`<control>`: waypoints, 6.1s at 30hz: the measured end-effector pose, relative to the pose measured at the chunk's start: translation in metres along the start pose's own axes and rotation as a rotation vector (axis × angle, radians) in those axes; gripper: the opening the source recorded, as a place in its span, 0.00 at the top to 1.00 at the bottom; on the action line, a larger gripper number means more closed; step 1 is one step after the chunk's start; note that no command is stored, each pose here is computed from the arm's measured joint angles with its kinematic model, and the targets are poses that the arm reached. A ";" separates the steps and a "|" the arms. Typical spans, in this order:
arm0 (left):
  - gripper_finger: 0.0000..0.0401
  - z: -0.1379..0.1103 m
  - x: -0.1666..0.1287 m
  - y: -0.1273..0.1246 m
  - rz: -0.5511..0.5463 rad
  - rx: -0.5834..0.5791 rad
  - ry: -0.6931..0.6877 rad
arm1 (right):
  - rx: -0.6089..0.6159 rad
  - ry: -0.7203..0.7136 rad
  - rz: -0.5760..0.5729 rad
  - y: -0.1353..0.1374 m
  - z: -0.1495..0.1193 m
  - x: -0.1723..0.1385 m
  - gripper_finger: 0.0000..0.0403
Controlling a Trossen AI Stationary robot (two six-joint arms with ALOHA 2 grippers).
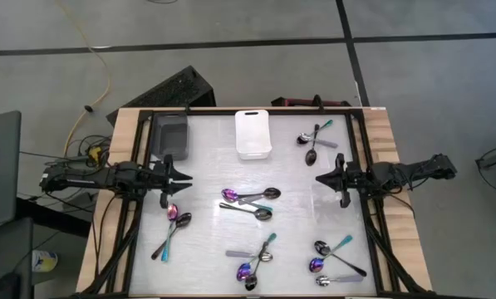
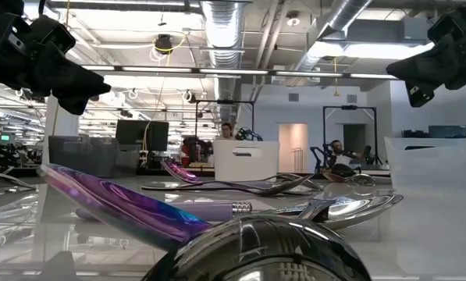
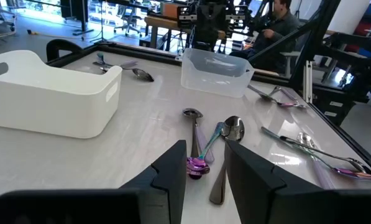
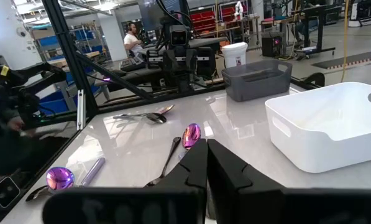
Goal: Sort silverware by color (type)
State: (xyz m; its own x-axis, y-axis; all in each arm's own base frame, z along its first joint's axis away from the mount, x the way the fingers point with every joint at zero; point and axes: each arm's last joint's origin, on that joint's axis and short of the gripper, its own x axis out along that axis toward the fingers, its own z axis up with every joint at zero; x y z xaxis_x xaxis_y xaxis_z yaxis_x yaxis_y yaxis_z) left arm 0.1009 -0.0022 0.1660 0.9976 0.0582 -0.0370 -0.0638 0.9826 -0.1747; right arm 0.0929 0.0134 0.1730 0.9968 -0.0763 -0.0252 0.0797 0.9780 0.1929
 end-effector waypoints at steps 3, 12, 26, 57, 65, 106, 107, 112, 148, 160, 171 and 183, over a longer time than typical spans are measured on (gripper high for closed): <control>0.76 0.000 0.000 0.000 0.000 0.000 -0.001 | 0.000 0.000 0.000 0.000 0.000 0.000 0.92; 0.75 0.000 0.000 0.000 0.000 0.000 0.000 | 0.000 0.000 0.000 0.000 0.000 0.000 0.92; 0.75 0.006 0.000 0.002 0.092 0.122 -0.073 | 0.000 0.000 0.000 0.000 0.000 0.000 0.92; 0.75 0.048 0.096 0.002 0.052 0.289 0.142 | -0.103 -0.157 -0.160 -0.006 0.015 0.002 0.92; 0.75 0.045 0.170 0.001 0.025 0.345 0.269 | -0.120 -0.098 -0.148 -0.004 0.010 0.006 0.92; 0.59 -0.029 0.305 0.013 -0.125 0.228 0.683 | -0.135 -0.050 -0.063 -0.002 0.007 0.009 0.92; 0.61 -0.029 0.305 0.013 -0.126 0.228 0.682 | -0.135 -0.050 -0.063 -0.002 0.007 0.009 0.92; 0.70 -0.028 0.306 0.013 -0.137 0.229 0.671 | -0.135 -0.049 -0.063 -0.002 0.007 0.009 0.92; 0.83 0.007 0.311 0.011 -0.129 0.297 0.710 | -0.137 -0.046 -0.067 -0.002 0.006 0.009 0.92; 0.64 -0.003 0.303 0.016 -0.062 0.342 0.833 | -0.137 -0.046 -0.067 -0.002 0.006 0.009 0.92; 0.64 -0.013 0.302 0.020 -0.024 0.356 0.890 | -0.137 -0.044 -0.066 -0.002 0.006 0.009 0.92; 0.97 -0.014 0.305 0.020 -0.024 0.349 0.858 | -0.137 -0.043 -0.064 -0.002 0.006 0.009 0.92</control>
State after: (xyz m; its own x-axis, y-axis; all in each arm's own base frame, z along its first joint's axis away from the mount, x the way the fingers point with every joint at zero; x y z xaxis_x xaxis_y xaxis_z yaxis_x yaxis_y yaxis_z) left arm 0.4036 0.0329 0.1369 0.6286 0.0236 -0.7774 0.1068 0.9875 0.1163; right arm 0.1015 0.0098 0.1785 0.9894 -0.1448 0.0094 0.1441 0.9880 0.0561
